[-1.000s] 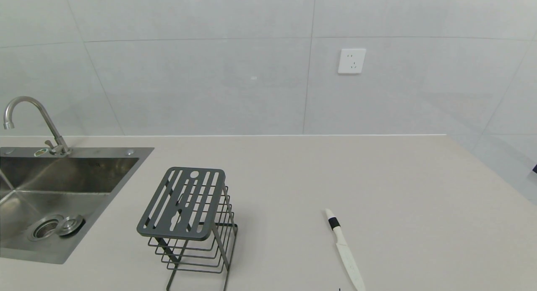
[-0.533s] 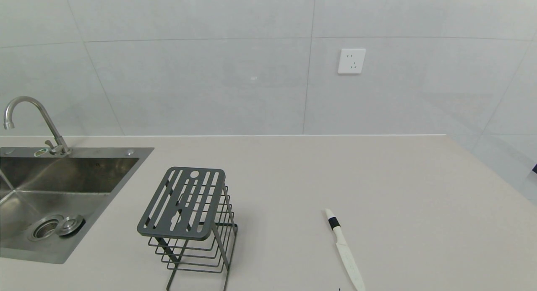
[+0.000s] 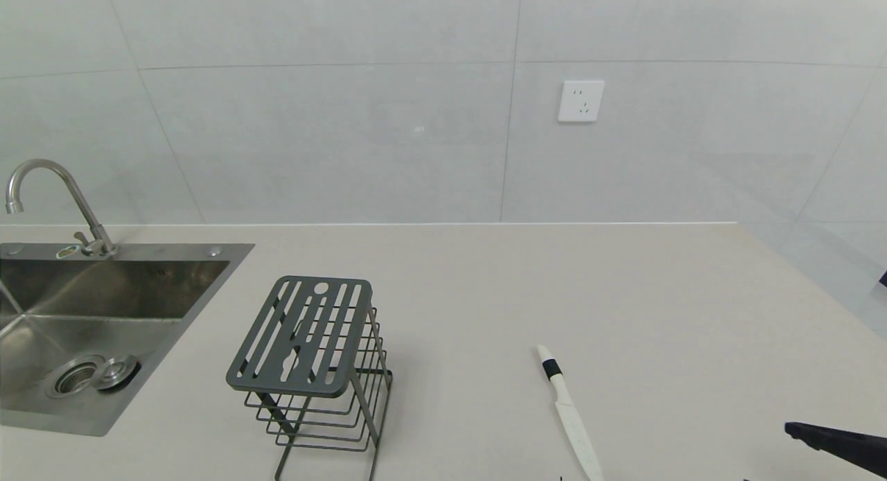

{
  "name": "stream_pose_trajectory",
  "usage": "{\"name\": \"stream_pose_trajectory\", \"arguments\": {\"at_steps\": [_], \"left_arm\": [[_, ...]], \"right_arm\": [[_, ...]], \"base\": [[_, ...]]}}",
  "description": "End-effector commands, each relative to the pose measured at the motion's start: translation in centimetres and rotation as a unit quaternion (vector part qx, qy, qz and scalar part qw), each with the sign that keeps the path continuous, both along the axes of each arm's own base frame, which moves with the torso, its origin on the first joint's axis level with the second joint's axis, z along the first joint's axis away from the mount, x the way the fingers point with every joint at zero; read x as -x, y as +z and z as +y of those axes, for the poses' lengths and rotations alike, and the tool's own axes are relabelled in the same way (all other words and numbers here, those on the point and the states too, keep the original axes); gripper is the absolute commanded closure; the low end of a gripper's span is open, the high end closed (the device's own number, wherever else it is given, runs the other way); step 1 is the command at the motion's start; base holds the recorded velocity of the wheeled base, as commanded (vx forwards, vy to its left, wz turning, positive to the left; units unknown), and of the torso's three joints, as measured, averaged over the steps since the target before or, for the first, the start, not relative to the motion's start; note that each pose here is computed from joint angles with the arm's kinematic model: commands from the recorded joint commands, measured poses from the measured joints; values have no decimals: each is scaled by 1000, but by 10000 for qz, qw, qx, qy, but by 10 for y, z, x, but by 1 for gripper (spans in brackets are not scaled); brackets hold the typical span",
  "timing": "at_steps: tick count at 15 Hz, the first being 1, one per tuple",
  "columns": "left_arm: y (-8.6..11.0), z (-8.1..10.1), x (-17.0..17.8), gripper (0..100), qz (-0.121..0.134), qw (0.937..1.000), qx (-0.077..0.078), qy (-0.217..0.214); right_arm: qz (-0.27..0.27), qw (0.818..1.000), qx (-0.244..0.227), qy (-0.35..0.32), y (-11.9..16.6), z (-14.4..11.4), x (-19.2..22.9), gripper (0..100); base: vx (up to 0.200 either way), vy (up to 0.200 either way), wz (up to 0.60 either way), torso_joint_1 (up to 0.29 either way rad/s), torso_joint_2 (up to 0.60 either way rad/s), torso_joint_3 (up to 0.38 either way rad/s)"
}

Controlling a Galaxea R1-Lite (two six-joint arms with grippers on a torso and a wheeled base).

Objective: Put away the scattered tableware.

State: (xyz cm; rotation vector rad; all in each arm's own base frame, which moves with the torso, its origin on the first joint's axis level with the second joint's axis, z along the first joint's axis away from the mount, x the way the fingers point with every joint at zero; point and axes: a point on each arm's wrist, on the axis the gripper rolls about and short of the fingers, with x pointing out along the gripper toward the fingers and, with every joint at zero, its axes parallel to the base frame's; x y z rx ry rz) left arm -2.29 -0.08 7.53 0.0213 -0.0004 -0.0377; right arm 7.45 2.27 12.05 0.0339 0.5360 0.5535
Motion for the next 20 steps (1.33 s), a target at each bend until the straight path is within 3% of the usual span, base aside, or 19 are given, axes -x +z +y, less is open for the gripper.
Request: {"name": "stream_pose_trajectory", "arguments": {"at_steps": [1,4,9,13,17,20], "left_arm": [[0,0,0,0,8,10000,-1,4],[0,0,0,0,8,10000,7,4],[0,0,0,0,8,10000,7,4],[0,0,0,0,2,10000,68,20],[0,0,0,0,11,10000,76,-19],[0,0,0,0,10,10000,68,-19]], "right_arm": [[826,9951,277,467,-21,19,-42,0],[746,9951,459,469,-34,39,-85,0],[604,9925,502,932,-37,70,-106,0],[662,9903,854,877,-46,93,-118,0],[922,9868,1130,698,-63,109,-123,0],[1070,9893,973,180,-66,124,-132,0]], "base": [[0,0,0,0,0,0],[0,0,0,0,0,0],[0,0,0,0,0,0],[0,0,0,0,0,0],[0,0,0,0,0,0],[0,0,0,0,0,0]]}}
